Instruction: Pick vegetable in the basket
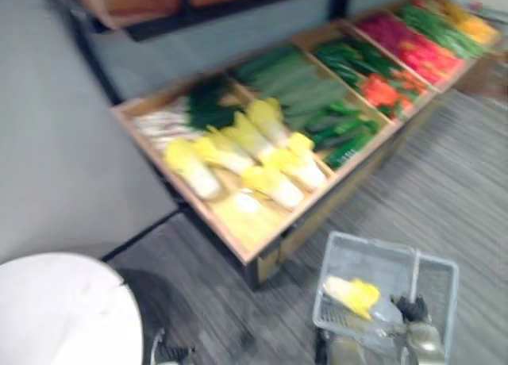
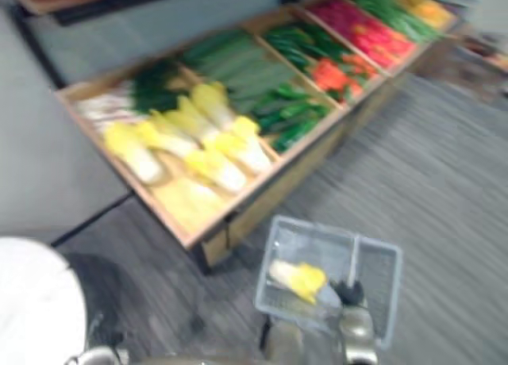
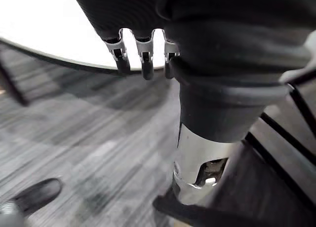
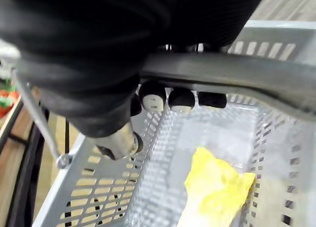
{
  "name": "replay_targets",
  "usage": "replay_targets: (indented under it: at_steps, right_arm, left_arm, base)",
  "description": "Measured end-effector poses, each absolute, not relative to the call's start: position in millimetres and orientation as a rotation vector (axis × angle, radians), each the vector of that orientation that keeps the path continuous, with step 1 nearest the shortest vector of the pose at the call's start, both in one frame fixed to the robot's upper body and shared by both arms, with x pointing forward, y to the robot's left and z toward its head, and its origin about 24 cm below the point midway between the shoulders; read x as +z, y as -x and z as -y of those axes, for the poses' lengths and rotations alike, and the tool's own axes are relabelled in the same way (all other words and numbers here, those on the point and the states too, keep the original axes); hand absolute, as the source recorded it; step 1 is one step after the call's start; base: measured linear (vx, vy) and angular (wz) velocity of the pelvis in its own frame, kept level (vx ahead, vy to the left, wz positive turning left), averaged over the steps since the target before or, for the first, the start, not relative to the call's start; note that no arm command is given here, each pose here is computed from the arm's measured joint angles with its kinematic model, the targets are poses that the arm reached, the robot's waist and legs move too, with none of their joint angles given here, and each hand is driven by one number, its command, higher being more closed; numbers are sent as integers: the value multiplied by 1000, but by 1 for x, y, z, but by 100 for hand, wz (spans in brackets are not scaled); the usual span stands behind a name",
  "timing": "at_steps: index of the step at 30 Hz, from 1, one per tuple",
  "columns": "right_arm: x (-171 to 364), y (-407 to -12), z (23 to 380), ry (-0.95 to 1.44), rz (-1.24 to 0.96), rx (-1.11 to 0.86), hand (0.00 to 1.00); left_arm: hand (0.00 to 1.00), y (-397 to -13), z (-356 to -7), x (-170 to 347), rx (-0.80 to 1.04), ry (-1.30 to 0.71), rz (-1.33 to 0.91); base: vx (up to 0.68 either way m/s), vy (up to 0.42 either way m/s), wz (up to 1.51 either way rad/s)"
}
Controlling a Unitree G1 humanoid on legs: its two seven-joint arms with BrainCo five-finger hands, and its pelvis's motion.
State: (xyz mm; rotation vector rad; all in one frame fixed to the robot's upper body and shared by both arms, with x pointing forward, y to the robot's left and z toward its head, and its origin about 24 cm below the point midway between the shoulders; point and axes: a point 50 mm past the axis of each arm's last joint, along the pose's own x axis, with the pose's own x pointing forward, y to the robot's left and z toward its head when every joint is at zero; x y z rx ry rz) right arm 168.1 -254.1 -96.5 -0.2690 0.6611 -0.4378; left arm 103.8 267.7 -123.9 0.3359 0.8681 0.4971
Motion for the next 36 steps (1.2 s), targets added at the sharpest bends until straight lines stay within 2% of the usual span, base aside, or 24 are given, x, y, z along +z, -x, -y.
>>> replay_targets:
  at_steps: [4, 6, 12, 16, 20, 23, 29, 36]
  right_arm:
    - [-94, -175, 250, 305, -648, -397, 100]
    - [-91, -188, 238, 320, -619, -344, 100]
    - [-98, -183, 235, 354, -674, -307, 100]
    - [-106, -156, 252, 386, -758, -354, 100]
    - [-114, -136, 252, 384, -811, -358, 100]
    - [-109, -135, 256, 402, -788, -370, 100]
    - [-102, -148, 261, 425, -744, -386, 100]
    - [-104, -147, 259, 423, -749, -378, 100]
  left_arm:
    - [0, -101, -284, -119, 515, -372, -872]
    - [0, -89, -276, -129, 517, -332, -937]
    - [0, -92, -269, -133, 502, -316, -951]
    - [0, -92, -239, -143, 453, -255, -969]
    - [0, -93, -235, -144, 419, -272, -976]
    - [0, -94, -235, -144, 392, -301, -973]
    - [0, -82, -222, -148, 337, -321, -1002]
    - [0, -92, -221, -147, 289, -381, -977]
  base:
    - [-27, 86, -91]
    - [-68, -14, -151]
    - [-25, -148, -95]
    - [8, -248, -33]
    - [36, -183, -14]
    - [9, -123, -37]
    - [9, 141, -72]
    - [30, 159, -27]
